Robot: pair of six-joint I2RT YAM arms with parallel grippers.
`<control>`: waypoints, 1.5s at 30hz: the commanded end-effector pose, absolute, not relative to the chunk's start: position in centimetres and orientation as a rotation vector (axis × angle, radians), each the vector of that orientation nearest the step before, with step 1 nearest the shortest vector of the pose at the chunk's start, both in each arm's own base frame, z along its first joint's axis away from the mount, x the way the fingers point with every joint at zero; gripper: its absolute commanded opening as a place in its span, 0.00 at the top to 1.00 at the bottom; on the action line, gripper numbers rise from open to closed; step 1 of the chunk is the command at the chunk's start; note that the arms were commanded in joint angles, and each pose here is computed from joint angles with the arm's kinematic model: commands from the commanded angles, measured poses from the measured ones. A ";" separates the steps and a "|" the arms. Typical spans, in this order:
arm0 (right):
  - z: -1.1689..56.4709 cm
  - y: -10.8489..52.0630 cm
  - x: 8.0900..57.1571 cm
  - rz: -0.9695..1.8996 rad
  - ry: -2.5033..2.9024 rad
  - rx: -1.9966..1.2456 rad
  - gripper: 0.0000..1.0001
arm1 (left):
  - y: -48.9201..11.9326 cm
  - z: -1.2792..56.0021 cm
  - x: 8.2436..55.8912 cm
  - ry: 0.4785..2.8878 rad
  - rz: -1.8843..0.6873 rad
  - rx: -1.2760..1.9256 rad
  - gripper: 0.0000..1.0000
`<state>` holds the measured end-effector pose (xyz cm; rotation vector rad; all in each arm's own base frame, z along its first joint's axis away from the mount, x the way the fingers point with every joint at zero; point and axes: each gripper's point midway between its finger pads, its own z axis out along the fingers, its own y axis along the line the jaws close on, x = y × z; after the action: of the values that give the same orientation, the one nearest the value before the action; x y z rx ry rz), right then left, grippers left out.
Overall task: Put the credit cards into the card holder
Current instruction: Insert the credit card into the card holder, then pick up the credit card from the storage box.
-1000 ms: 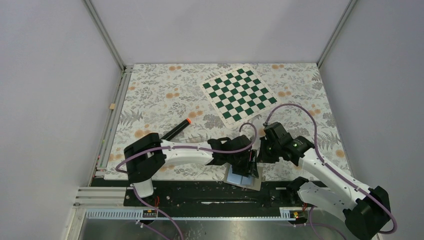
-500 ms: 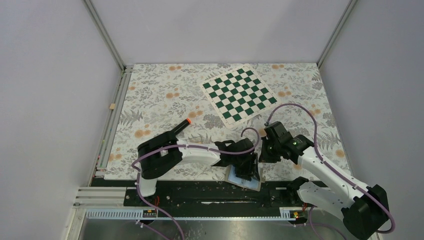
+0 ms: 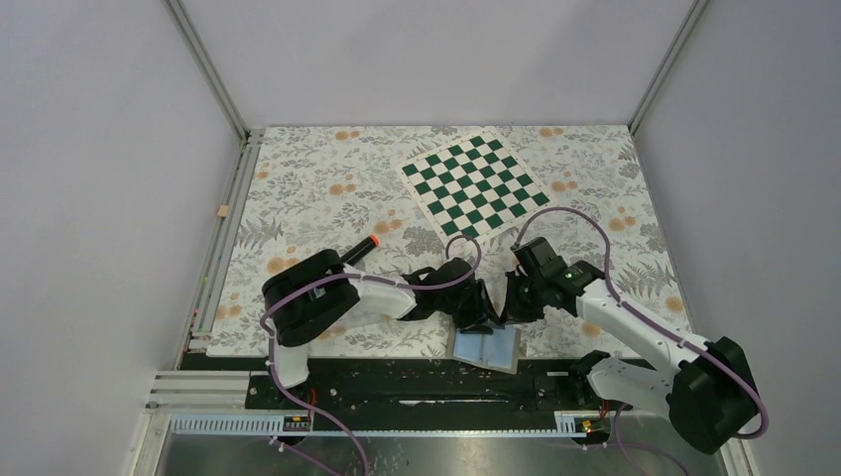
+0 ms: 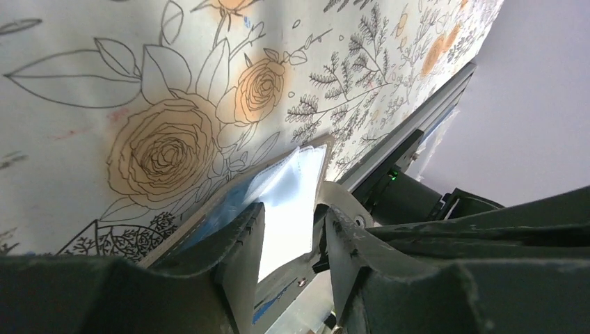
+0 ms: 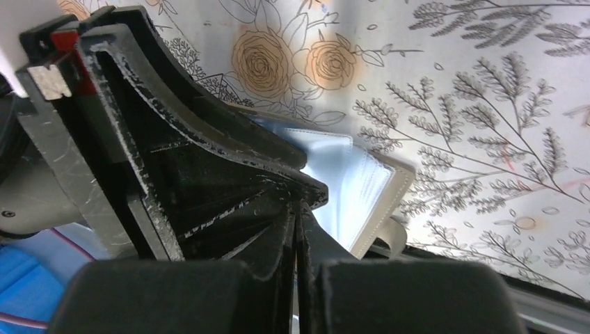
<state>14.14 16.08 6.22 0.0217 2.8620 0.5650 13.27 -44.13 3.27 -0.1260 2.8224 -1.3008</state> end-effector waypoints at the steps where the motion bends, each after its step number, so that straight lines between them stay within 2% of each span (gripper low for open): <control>1: 5.5 17.5 13.9 0.673 2.889 -0.023 1.00 | -41.4 -0.4 14.4 2.835 -1.116 -0.225 0.60; 8: 3.7 18.0 13.0 0.715 2.945 -0.026 1.00 | -40.5 3.0 14.7 2.719 -1.194 -0.204 0.48; 14: 2.5 18.3 12.3 0.751 2.984 -0.020 1.00 | -39.2 4.6 14.7 2.653 -1.219 -0.227 0.42; 20: 3.5 18.4 12.6 0.768 2.950 -0.023 1.00 | -39.5 7.2 14.5 2.588 -1.285 -0.127 0.38; 26: 5.0 18.4 13.1 0.766 2.907 -0.026 1.00 | -39.2 9.8 14.4 2.558 -1.267 -0.001 0.38; 33: 6.7 19.1 13.6 0.814 2.882 -0.055 1.00 | -34.7 10.1 14.7 2.602 -1.022 0.028 0.38; 42: 7.9 22.9 14.8 0.883 2.888 -0.149 1.00 | -26.3 11.2 16.9 2.535 -0.983 -0.149 0.39; 45: 8.6 25.1 15.6 0.900 2.885 -0.195 0.95 | -22.8 11.1 17.9 2.509 -0.945 -0.229 0.40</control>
<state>14.07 21.54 6.44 -0.1221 2.9357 0.8142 17.70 -26.66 11.97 -0.1935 2.5000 -1.0151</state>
